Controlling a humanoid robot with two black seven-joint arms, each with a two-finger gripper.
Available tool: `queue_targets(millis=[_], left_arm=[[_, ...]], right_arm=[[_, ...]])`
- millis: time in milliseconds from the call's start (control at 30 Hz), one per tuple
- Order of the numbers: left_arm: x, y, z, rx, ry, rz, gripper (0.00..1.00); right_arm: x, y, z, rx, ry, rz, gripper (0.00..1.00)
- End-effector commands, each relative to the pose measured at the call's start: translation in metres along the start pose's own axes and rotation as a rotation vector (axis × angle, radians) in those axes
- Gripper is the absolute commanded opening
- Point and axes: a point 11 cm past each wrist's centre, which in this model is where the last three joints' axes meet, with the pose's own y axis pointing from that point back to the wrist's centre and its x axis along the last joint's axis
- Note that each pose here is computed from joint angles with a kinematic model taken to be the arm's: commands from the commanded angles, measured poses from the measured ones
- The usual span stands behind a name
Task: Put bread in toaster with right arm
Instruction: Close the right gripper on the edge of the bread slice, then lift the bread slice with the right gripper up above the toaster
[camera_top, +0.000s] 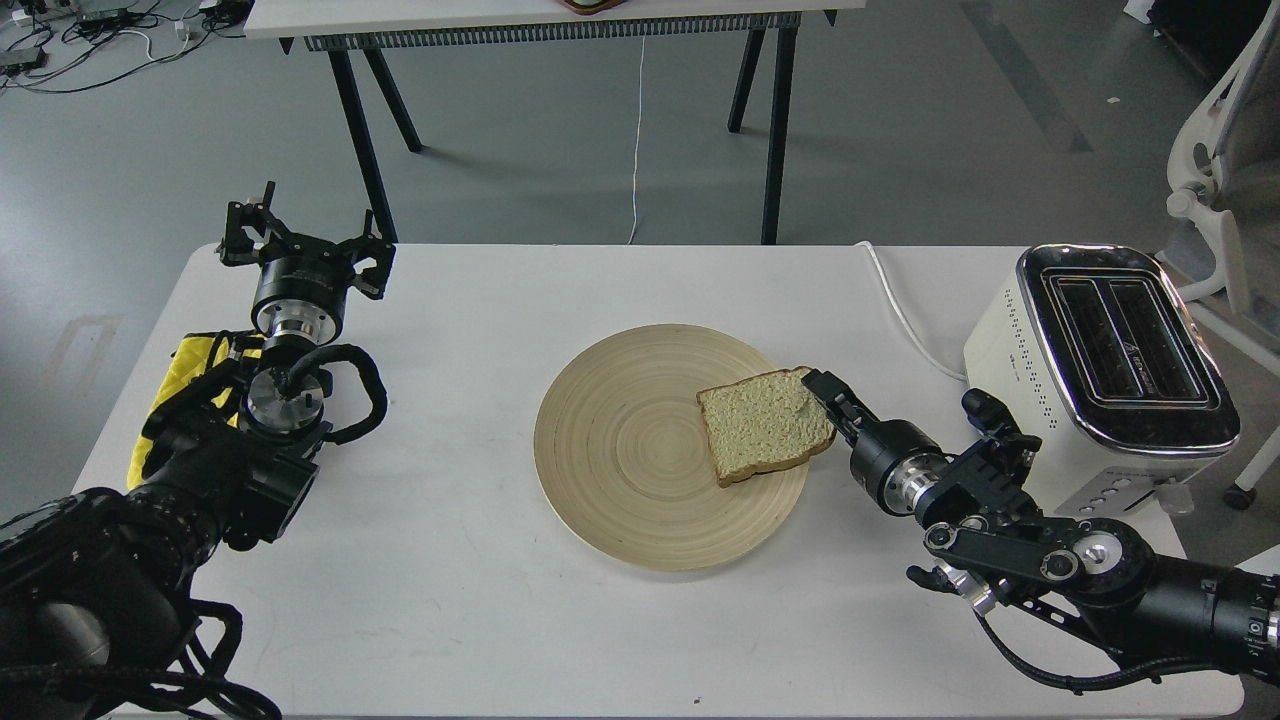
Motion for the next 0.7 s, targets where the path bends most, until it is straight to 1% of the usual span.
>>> queue_targets(millis=[0,233,367,433,567,667], left_arm=[[0.000,0.000,0.000,0.000,0.000,0.000,1.00],[0.000,0.000,0.000,0.000,0.000,0.000,1.00],[0.000,0.000,0.000,0.000,0.000,0.000,1.00],[0.000,0.000,0.000,0.000,0.000,0.000,1.00],[0.000,0.000,0.000,0.000,0.000,0.000,1.00],[0.000,0.000,0.000,0.000,0.000,0.000,1.00]], right_arm=[[0.000,0.000,-0.002,0.007,0.001,-0.002,0.26],[0.003,-0.001,-0.003,0.011,-0.003,0.007,0.00],[0.005,0.001,-0.012,0.032,-0.027,0.006,0.00],[0.019,0.003,-0.019,0.053,-0.054,0.035,0.00],[0.070,0.015,-0.050,0.154,-0.120,0.132,0.00],[0.126,0.037,-0.069,0.220,-0.135,0.234,0.00]])
